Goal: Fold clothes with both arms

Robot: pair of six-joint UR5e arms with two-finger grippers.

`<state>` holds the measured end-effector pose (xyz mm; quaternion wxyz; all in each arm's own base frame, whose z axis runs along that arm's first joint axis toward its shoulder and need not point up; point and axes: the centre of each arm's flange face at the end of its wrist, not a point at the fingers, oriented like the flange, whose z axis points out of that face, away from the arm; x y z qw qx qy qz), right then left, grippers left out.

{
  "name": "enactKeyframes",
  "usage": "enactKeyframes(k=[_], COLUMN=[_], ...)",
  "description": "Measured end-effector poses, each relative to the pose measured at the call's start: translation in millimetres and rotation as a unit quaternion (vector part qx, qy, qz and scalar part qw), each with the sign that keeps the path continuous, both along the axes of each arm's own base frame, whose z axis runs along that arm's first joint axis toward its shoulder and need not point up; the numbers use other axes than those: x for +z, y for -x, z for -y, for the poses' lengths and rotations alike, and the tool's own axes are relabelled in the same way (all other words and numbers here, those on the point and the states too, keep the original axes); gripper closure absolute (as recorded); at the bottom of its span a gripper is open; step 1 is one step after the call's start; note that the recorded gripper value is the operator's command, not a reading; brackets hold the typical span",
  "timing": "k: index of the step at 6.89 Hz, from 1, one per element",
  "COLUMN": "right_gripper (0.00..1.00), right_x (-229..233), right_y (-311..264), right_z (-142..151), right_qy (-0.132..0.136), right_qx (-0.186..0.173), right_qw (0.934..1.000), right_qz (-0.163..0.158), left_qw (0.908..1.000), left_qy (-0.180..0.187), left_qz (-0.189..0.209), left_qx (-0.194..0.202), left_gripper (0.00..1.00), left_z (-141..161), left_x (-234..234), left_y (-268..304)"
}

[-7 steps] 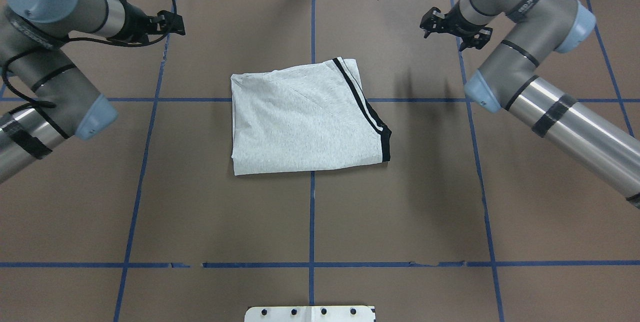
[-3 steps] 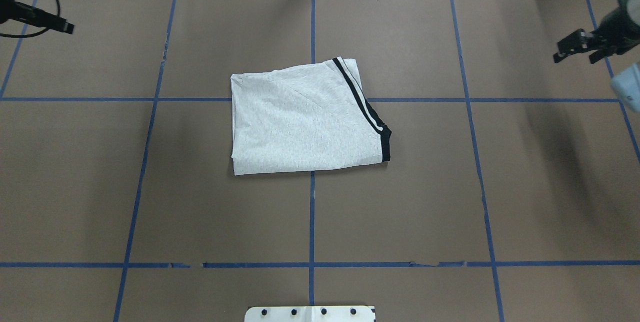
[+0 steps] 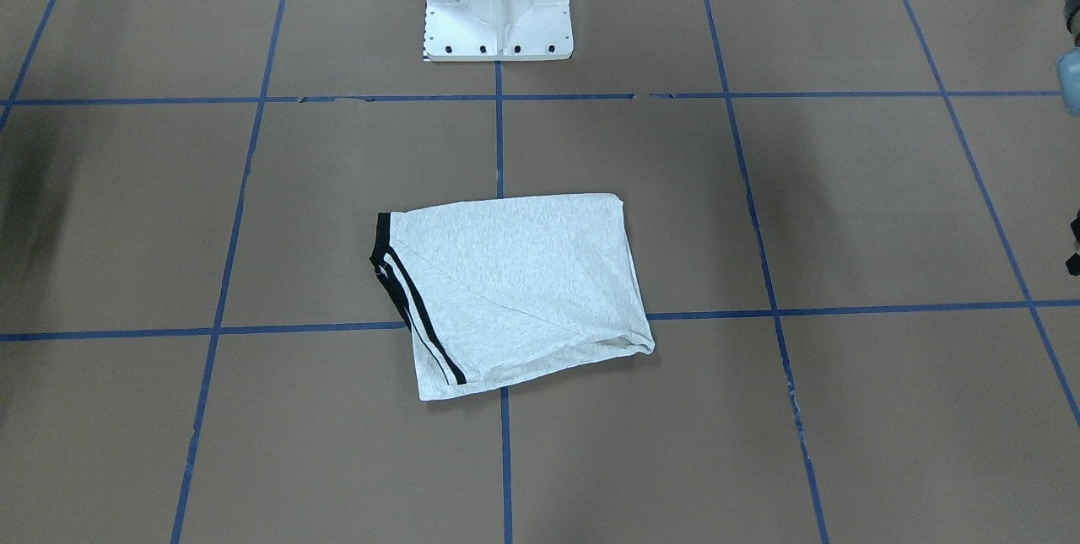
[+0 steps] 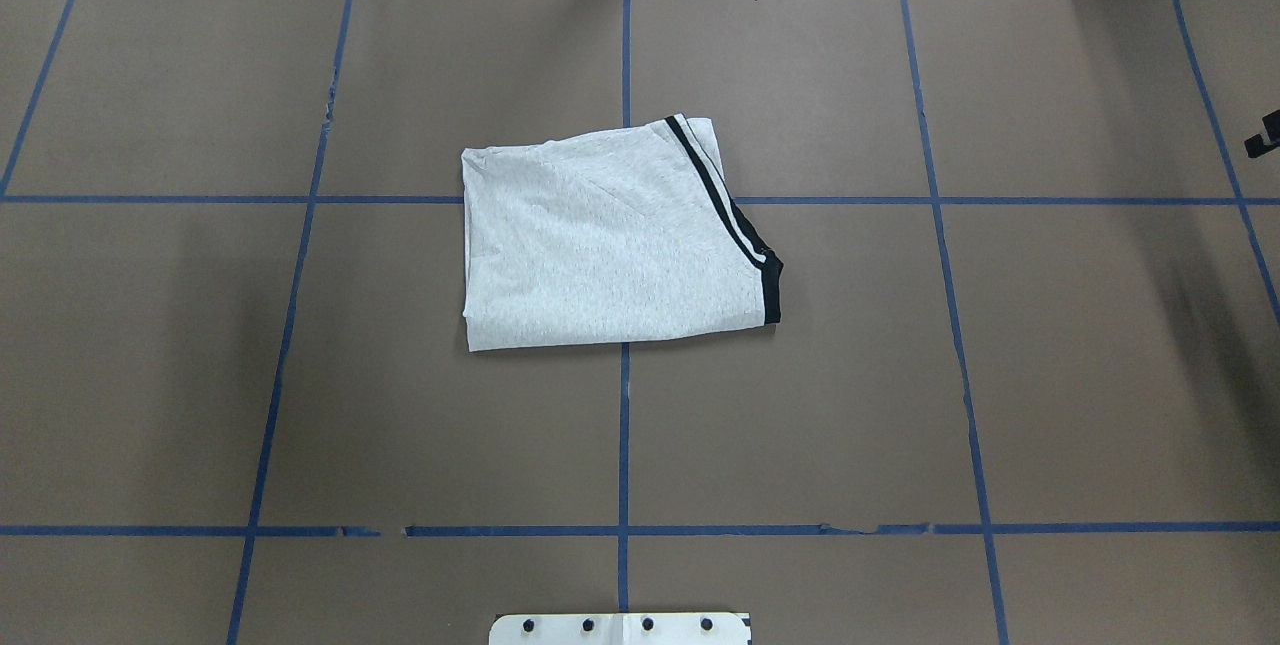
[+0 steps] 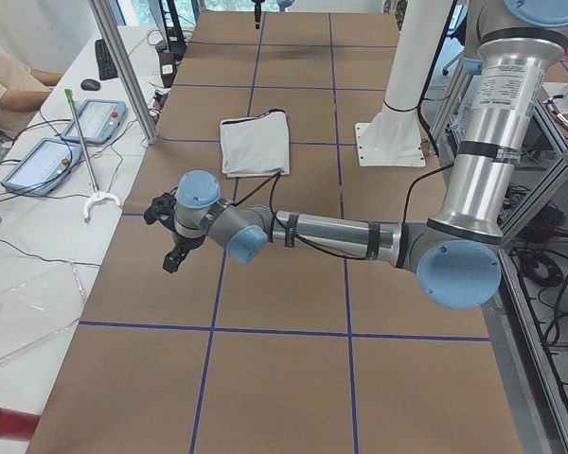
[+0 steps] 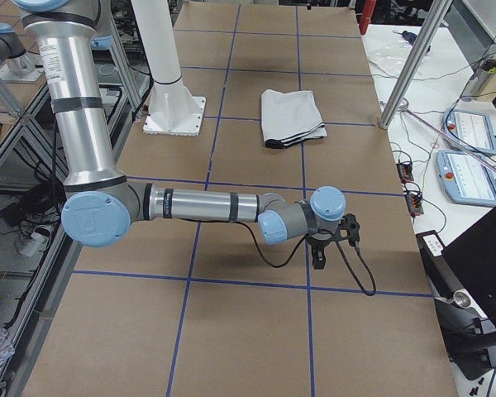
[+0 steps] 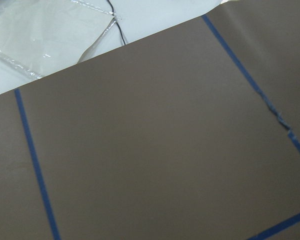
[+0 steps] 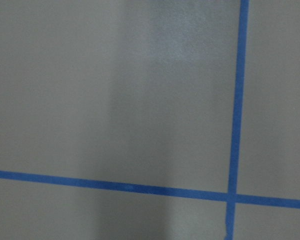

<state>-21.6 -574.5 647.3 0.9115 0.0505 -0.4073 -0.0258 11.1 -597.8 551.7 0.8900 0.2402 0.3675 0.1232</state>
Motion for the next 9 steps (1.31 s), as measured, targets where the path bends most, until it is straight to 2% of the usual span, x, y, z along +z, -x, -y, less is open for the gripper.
enactKeyframes(k=[1, 3, 4, 6, 9], right_gripper=[0.0, 0.0, 0.0, 0.0, 0.0], right_x=[4.2, -35.0, -63.6, -93.2, -86.9], right_y=[-3.8, 9.5, 13.4, 16.8, 34.3], right_z=[-3.6, 1.3, 6.0, 9.5, 2.0], right_qy=[-0.003, -0.004, -0.005, -0.013, -0.008], right_qx=[-0.032, -0.071, -0.075, -0.076, -0.093], right_qw=[0.9995, 0.9961, 0.9945, 0.9934, 0.9917], right_qz=[-0.01, -0.053, -0.073, -0.085, -0.088], left_qw=[0.9999, 0.9996, 0.9996, 0.9995, 0.9986], left_qy=[0.015, 0.021, 0.014, 0.006, 0.014], left_qz=[0.001, 0.018, 0.024, 0.029, 0.036], left_qx=[-0.003, 0.001, 0.007, 0.013, 0.036], left_gripper=[0.0, 0.0, 0.0, 0.0, 0.0], left_z=[-5.7, -14.4, -16.4, -16.0, -11.3], left_x=[7.5, 14.3, 12.0, 7.3, -10.8], left_y=[14.9, 18.5, 18.8, 16.9, 12.9])
